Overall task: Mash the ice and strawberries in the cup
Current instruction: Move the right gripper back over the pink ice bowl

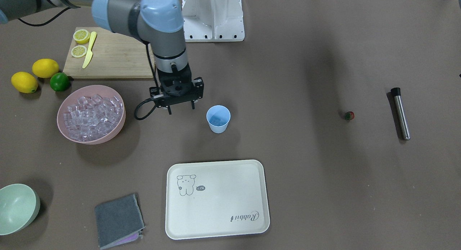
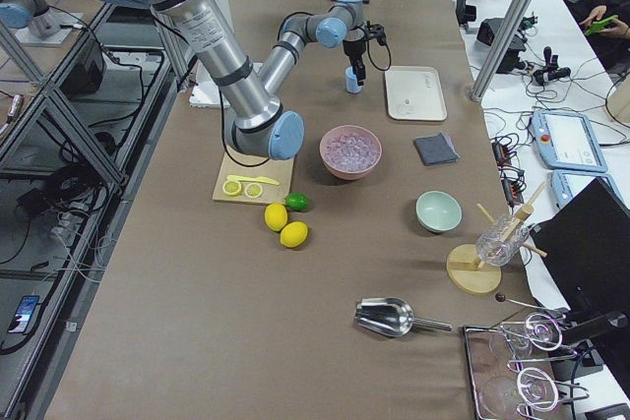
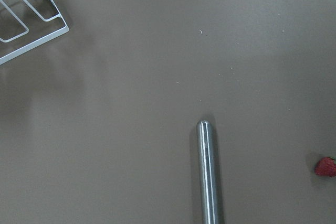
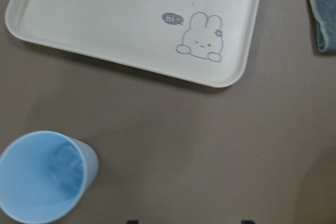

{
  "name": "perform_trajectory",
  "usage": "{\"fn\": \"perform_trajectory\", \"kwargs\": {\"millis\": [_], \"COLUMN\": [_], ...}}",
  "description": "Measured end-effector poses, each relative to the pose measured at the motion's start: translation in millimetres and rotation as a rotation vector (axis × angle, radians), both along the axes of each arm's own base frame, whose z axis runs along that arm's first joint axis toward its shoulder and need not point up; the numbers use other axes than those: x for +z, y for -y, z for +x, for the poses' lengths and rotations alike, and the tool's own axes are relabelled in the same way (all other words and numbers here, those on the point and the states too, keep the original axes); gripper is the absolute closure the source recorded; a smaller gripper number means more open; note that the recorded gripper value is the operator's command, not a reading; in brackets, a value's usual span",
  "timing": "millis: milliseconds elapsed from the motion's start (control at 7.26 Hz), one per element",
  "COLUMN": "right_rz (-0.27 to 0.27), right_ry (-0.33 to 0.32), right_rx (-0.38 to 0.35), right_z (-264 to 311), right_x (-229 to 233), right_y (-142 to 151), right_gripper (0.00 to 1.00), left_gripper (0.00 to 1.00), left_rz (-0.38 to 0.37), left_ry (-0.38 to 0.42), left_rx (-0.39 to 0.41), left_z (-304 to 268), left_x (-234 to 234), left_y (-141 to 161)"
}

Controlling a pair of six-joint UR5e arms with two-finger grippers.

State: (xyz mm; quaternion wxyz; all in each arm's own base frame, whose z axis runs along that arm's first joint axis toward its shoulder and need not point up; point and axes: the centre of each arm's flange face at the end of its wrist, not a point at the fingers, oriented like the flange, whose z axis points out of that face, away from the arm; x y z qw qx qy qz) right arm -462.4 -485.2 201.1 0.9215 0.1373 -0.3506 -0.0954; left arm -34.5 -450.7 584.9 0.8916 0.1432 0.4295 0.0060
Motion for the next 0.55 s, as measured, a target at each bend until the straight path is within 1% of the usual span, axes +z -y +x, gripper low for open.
{"fn": "perform_trajectory", "kwargs": {"millis": [138,413,551], "right_rz": [0.014,0.043,0.042], "right_ry": [-0.032,-0.075,-0.098], "right_rx": [-0.027,-0.065,-0.075], "right_z": [32.2,89.1,110.1], "right_x": [26.6,73.0,94.3], "right_y": [1.5,-11.9,-16.6], "right_gripper": [0.28,0.28,0.28], "left_gripper": [0.03,0.03,0.03], "left_rz": [0.0,0.001,0.004], "left_ry": [0.0,-0.001,-0.002], "left_rx": [-0.001,-0.003,-0.004], "left_z": [0.0,0.1,0.1], "left_x": [-0.5,-2.2,-4.0], "left_y": [0.2,1.8,2.8]}}
